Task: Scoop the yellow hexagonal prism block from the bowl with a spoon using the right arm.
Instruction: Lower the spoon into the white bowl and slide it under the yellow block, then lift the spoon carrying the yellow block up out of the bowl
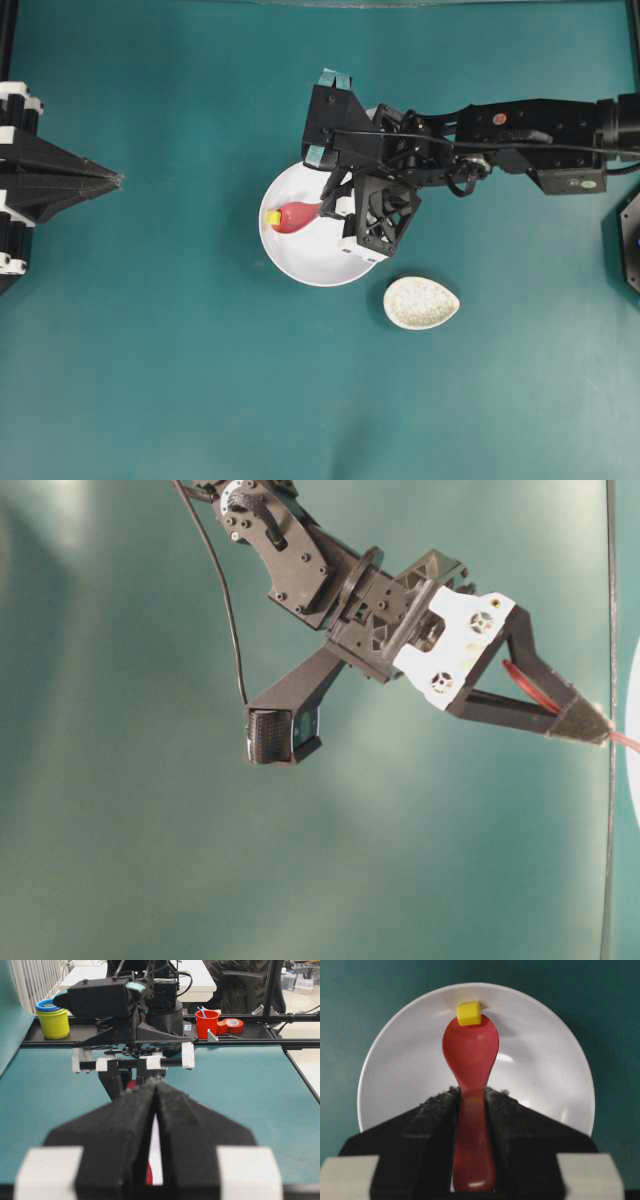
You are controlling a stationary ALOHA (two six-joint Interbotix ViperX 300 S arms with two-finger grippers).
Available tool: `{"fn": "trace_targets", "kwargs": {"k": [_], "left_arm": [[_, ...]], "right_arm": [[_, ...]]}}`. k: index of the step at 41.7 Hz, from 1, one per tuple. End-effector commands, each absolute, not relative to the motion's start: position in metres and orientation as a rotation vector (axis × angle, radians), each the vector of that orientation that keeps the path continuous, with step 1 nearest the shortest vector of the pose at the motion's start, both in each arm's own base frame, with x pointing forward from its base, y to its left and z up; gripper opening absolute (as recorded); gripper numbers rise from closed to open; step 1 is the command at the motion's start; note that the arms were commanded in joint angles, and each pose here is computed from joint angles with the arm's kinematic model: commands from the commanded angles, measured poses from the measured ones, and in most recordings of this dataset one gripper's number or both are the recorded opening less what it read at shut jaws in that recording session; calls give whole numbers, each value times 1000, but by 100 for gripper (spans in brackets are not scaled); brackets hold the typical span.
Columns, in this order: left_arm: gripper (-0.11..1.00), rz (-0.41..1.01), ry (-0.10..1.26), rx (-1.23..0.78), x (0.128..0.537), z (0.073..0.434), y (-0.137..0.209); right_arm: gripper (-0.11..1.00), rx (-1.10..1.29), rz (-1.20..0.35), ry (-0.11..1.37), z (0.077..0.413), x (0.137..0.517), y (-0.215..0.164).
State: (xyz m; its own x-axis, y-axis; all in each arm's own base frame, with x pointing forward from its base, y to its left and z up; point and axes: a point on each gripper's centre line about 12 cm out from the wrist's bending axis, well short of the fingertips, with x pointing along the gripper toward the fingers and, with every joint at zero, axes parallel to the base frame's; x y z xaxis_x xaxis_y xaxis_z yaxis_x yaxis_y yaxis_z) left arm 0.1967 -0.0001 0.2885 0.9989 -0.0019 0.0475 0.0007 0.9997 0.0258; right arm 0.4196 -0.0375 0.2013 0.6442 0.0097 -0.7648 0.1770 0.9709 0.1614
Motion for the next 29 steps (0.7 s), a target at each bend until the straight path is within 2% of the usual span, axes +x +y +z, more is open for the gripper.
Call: {"fn": "trace_targets", "kwargs": {"k": [1, 19, 29], "left_arm": [[0, 0, -72, 27, 199, 298, 0], [0, 1, -71, 27, 199, 298, 0], [0, 0, -71, 27, 199, 298, 0]], "right_arm": [[24, 223, -95, 798, 222, 418, -37], [24, 217, -120, 671, 226, 401, -39], [24, 205, -139, 550, 230, 386, -40]]}}
